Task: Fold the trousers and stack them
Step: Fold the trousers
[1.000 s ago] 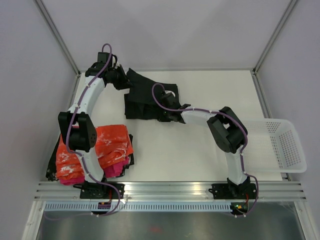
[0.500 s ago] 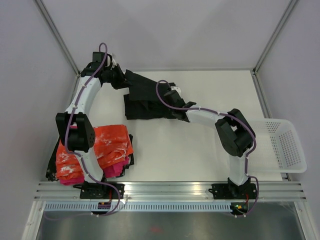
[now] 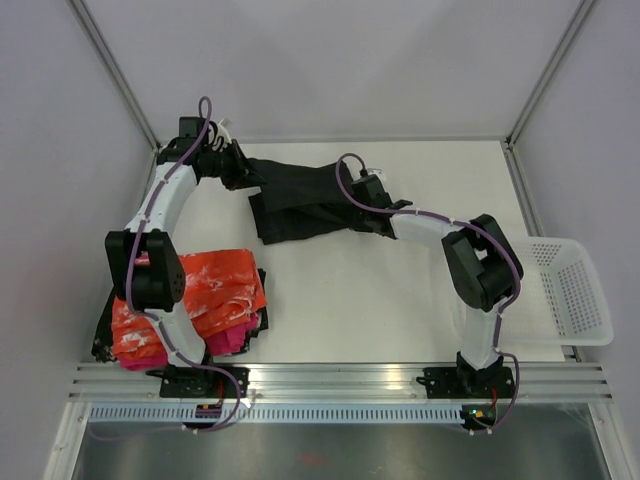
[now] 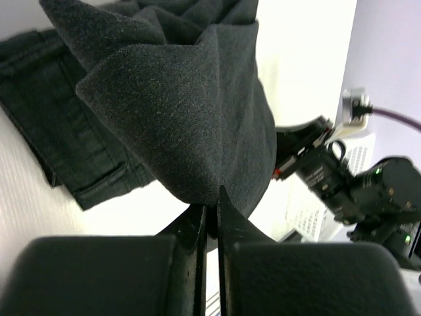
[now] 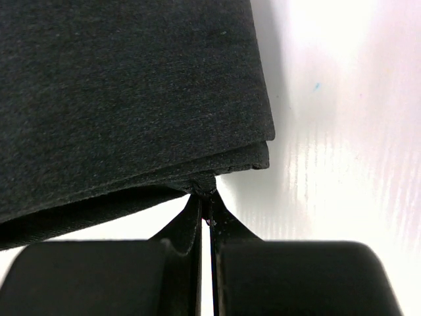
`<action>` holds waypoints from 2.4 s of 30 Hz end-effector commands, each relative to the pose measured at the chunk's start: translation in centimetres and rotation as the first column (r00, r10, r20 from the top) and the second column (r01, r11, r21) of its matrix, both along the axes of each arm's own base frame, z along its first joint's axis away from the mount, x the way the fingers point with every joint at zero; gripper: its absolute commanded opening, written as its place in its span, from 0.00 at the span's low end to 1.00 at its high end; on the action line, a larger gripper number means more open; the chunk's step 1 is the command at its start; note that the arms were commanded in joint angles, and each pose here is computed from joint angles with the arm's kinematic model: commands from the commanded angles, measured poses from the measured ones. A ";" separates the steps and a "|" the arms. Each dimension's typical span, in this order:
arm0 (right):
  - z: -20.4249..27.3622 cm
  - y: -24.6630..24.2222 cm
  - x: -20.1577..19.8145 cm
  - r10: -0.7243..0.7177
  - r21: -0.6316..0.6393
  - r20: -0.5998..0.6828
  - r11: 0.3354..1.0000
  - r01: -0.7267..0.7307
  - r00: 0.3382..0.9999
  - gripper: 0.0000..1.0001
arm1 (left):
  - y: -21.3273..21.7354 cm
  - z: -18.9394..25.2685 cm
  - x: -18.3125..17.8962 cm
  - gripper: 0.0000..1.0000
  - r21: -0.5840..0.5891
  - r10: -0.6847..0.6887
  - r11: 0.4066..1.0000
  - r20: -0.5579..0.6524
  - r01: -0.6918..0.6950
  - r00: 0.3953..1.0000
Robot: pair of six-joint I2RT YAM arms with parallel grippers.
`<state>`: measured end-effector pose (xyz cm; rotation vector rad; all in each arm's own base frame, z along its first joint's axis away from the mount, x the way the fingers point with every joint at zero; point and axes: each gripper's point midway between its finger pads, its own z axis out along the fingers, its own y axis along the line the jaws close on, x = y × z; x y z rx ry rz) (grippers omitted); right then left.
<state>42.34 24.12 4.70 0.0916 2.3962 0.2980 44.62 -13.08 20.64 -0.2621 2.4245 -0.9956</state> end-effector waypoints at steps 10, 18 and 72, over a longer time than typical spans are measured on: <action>-1.3 -1.6 -0.7 0.082 -0.061 -0.054 0.994 -0.086 0.995 0.08 | 3.5 -3.5 -5.4 0.04 0.112 -0.006 0.994 0.045 0.001 0.999; 8.5 2.9 -1.9 0.370 0.086 0.026 0.925 -0.371 0.929 0.58 | 5.8 -6.1 -5.3 0.81 0.177 0.106 0.980 -0.049 -0.095 0.993; -3.9 -0.3 -0.3 0.232 0.121 -0.345 0.972 -0.202 0.910 0.52 | 5.4 -15.6 0.7 0.65 0.360 0.243 0.915 -0.126 -0.184 0.962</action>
